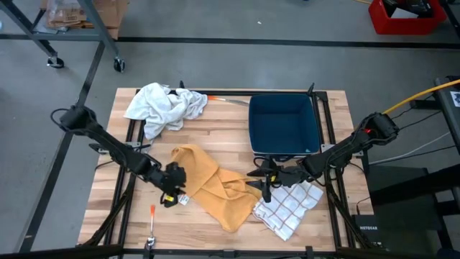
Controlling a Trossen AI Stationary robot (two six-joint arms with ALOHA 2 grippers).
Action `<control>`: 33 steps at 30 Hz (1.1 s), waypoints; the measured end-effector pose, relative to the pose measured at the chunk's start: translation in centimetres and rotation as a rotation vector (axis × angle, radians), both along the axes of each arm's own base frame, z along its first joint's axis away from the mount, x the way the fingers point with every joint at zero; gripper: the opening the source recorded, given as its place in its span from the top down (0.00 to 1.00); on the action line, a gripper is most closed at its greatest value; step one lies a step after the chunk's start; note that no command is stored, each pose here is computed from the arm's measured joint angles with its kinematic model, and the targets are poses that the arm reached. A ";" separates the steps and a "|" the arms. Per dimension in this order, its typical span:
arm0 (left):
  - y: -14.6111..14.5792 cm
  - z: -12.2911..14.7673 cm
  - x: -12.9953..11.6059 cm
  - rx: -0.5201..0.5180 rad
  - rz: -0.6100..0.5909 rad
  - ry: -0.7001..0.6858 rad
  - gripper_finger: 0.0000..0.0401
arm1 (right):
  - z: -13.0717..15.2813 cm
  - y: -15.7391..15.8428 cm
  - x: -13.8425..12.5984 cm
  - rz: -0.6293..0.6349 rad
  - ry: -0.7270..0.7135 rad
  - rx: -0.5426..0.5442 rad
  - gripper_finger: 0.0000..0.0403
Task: Fold towel
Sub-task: Fold the yellow towel
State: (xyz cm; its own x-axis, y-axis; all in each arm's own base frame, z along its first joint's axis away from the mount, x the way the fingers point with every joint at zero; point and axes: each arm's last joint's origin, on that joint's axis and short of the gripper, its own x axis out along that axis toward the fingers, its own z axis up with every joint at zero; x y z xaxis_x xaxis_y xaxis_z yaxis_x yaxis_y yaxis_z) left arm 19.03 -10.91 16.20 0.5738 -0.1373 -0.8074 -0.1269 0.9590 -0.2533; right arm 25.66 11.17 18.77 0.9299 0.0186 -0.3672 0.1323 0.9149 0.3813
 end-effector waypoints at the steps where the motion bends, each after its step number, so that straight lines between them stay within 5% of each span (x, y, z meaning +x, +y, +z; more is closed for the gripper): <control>1: 0.0 -0.2 0.1 0.022 -0.018 0.004 0.68 | 0.0 0.0 0.0 0.000 0.000 0.000 0.55; 16: -0.3 -2.3 0.6 0.201 -0.216 0.056 0.68 | 0.0 0.0 0.0 -0.002 0.000 -0.001 0.55; 24: -0.4 -3.0 1.0 0.155 -0.085 0.075 0.69 | 0.0 0.0 0.0 -0.003 0.002 -0.003 0.55; 33: -1.3 -0.9 2.5 0.040 -0.056 -0.097 0.97 | 0.0 0.0 0.0 -0.003 -0.001 -0.002 0.55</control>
State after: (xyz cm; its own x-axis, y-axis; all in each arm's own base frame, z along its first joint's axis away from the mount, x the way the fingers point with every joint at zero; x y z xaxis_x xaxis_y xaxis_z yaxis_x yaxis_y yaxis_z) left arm 21.56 -12.23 15.29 0.6419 -0.1398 -0.7539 -0.0496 0.9736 -0.2228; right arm 25.65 11.17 18.78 0.9303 0.0151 -0.3664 0.1347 0.9153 0.3795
